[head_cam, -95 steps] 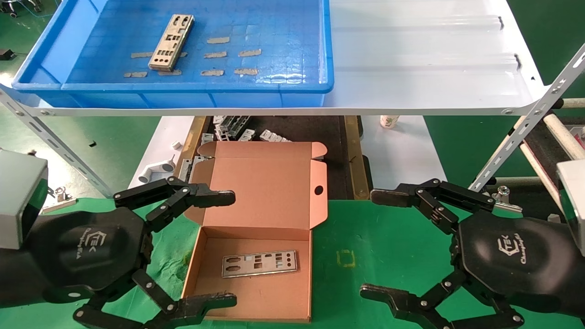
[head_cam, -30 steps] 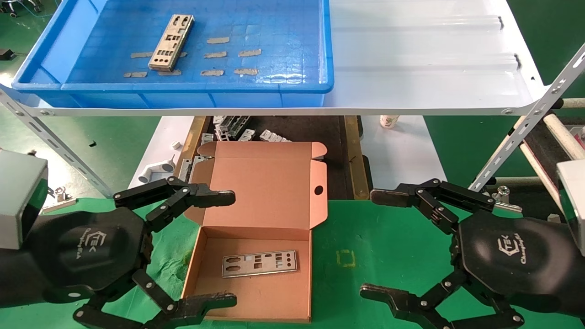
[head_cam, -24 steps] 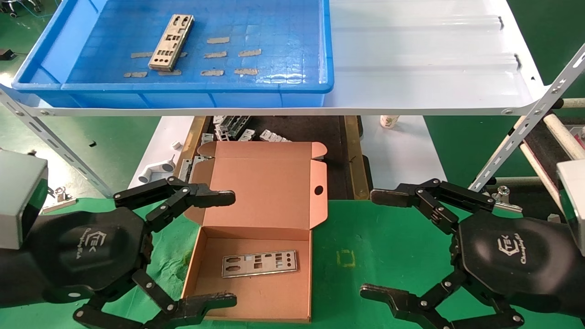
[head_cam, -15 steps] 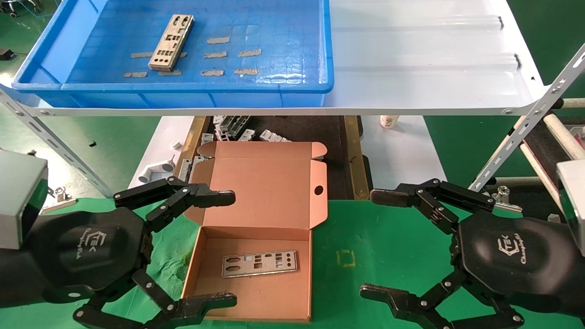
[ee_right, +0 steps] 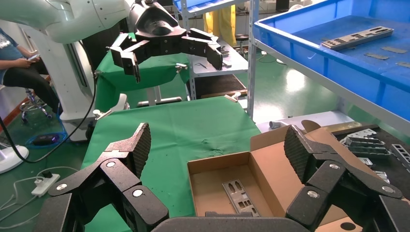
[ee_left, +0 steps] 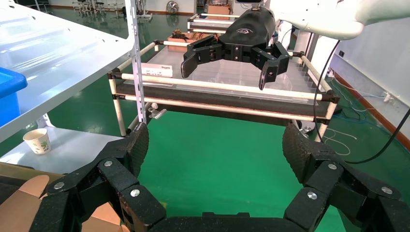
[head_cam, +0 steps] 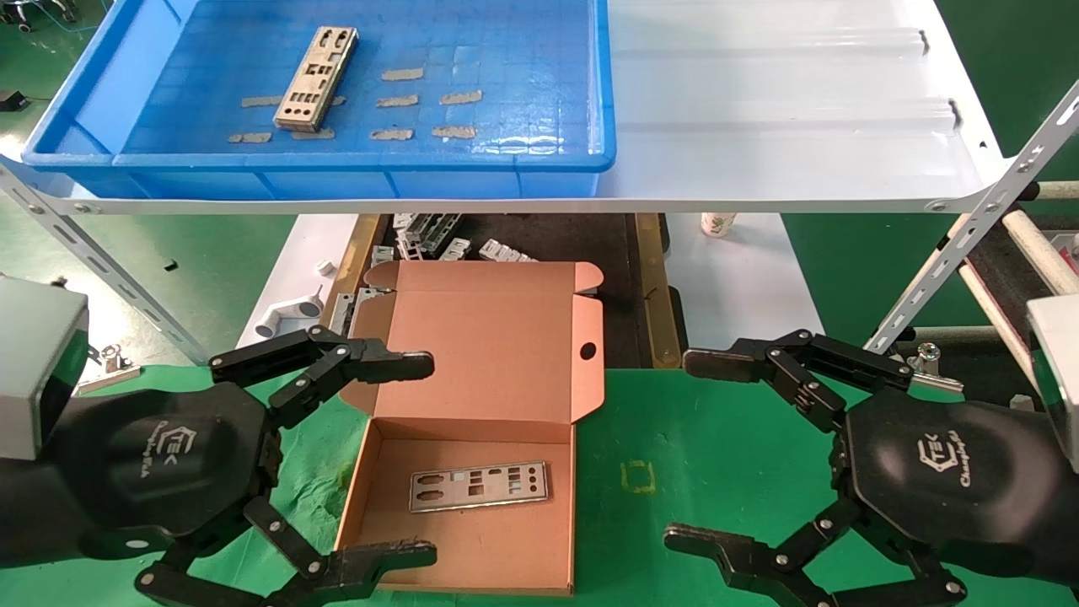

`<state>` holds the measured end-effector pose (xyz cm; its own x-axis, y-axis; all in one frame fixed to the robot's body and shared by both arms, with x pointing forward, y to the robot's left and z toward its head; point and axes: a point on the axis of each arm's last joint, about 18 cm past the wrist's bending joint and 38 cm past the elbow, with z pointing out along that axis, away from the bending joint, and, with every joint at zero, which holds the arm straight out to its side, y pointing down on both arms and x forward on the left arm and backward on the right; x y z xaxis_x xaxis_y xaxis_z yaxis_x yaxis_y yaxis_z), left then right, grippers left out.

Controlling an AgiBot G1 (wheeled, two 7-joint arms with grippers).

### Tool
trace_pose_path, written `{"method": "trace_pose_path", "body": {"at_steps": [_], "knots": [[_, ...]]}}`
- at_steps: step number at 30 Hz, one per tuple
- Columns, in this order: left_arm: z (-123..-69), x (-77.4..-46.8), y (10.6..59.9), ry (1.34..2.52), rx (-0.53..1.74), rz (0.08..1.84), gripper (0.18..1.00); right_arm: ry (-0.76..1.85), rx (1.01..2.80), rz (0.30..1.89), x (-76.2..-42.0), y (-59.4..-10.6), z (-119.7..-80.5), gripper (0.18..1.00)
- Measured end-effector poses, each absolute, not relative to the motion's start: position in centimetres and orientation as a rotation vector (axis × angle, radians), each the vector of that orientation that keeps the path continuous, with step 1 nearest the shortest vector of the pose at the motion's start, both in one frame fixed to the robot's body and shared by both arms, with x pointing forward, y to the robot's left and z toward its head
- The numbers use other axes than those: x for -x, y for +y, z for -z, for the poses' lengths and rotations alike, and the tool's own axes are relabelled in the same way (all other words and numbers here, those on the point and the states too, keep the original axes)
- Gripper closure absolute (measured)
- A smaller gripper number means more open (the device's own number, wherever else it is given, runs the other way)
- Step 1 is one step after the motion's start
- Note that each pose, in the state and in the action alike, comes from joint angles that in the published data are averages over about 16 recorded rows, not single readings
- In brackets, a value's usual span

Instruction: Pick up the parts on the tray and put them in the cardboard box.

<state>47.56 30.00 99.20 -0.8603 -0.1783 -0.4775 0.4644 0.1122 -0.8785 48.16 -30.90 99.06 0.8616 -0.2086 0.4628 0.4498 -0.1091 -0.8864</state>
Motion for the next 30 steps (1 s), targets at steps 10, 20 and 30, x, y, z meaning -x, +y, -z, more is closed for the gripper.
{"method": "trace_pose_path", "body": {"at_steps": [10,20,30], "knots": [[-99.20,-47.56,30.00,1.925,-0.277,1.798,0.184,-0.194,1.587,0.562,-48.16,-30.90,-99.06,0.178],[-99.20,-47.56,30.00,1.925,-0.277,1.798,0.184,-0.194,1.587,0.562,-48.16,-30.90,-99.06,0.178],[-99.20,-47.56,30.00,1.925,-0.277,1.798,0.184,-0.194,1.587,0.562,-48.16,-30.90,-99.06,0.178]]}}
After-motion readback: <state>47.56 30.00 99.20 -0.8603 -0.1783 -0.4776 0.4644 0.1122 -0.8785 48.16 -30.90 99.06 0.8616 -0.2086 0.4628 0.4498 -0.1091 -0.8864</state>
